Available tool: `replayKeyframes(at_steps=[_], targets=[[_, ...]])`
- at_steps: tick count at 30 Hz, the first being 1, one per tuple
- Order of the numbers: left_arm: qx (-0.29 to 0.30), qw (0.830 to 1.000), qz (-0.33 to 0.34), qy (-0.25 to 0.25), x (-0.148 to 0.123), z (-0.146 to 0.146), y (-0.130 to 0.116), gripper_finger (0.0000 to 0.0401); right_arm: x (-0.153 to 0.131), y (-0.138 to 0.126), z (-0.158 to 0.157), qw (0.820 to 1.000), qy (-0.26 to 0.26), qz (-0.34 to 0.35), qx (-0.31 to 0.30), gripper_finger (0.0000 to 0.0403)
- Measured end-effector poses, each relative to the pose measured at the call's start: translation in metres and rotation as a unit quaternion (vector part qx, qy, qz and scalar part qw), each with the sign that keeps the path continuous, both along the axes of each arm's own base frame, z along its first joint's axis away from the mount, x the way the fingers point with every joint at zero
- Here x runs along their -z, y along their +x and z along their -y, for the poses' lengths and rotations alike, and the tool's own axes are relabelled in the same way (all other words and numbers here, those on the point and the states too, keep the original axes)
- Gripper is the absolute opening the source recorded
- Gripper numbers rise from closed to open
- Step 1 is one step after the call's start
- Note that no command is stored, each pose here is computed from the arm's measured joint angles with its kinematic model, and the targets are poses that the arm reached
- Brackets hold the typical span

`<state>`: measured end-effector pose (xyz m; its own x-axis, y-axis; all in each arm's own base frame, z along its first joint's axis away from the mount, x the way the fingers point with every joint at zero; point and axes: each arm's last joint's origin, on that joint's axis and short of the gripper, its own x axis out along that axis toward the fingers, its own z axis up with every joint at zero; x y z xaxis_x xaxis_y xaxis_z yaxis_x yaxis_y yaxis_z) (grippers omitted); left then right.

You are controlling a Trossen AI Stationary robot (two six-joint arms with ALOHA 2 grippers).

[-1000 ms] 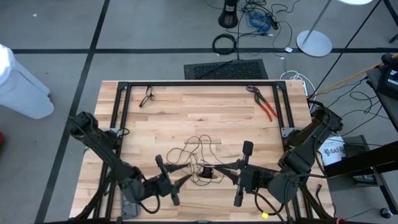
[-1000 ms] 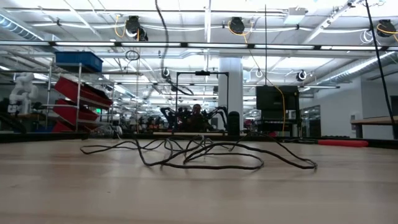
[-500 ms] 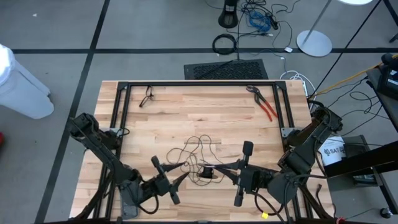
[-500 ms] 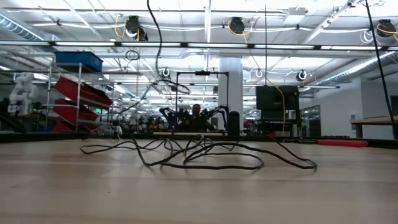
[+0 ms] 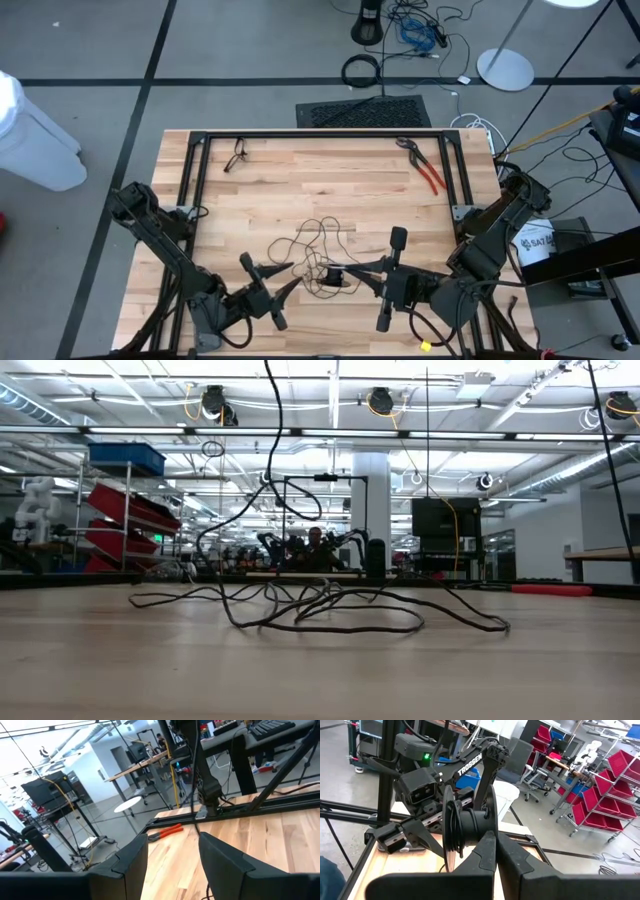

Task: Coil cords
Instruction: Coil the black wire onto the spool

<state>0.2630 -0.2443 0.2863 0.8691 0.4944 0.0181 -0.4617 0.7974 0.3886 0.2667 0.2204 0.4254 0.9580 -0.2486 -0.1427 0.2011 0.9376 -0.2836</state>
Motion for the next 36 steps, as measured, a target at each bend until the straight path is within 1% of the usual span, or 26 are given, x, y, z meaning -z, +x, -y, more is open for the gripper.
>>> replayKeyframes(at_steps=[2, 4, 10, 13, 15, 19, 29, 36], targets=[[0.000, 1.000, -0.001, 0.001, 0.0003, 0.0000, 0.0000, 0.0178, 0.0000, 0.0000, 0.0000, 1.000, 0.000, 0.000, 0.000, 0.0000], [0.000, 1.000, -0.001, 0.001, 0.0003, -0.0001, 0.0001, 0.0165, 0.0000, 0.0000, 0.0000, 1.000, 0.000, 0.000, 0.000, 0.0000], [0.007, 1.000, -0.008, 0.010, 0.0019, 0.0003, 0.0004, 0.0100, 0.0000, 0.0000, 0.0000, 1.000, 0.000, 0.000, 0.000, 0.0000], [0.046, 0.999, -0.006, 0.011, 0.0019, 0.0022, 0.0016, 0.0076, 0.0000, 0.0001, 0.0001, 1.000, 0.000, 0.000, 0.000, 0.0000], [0.066, 0.998, -0.001, 0.003, 0.0018, 0.0028, 0.0026, 0.0067, 0.0000, 0.0000, 0.0000, 1.000, 0.000, 0.000, 0.000, 0.0000], [0.069, 0.998, 0.004, -0.009, 0.0022, 0.0013, 0.0043, 0.0064, 0.0000, 0.0000, 0.0000, 1.000, 0.000, 0.000, 0.000, 0.0000], [0.055, 0.998, 0.004, -0.010, 0.0023, 0.0007, 0.0040, 0.0064, 0.0000, 0.0000, 0.0000, 1.000, 0.000, 0.000, -0.001, 0.0000], [0.064, 0.998, 0.004, -0.010, 0.0024, 0.0012, 0.0042, 0.0064, 0.0000, 0.0000, 0.0000, 1.000, 0.000, 0.000, -0.001, 0.0000]])
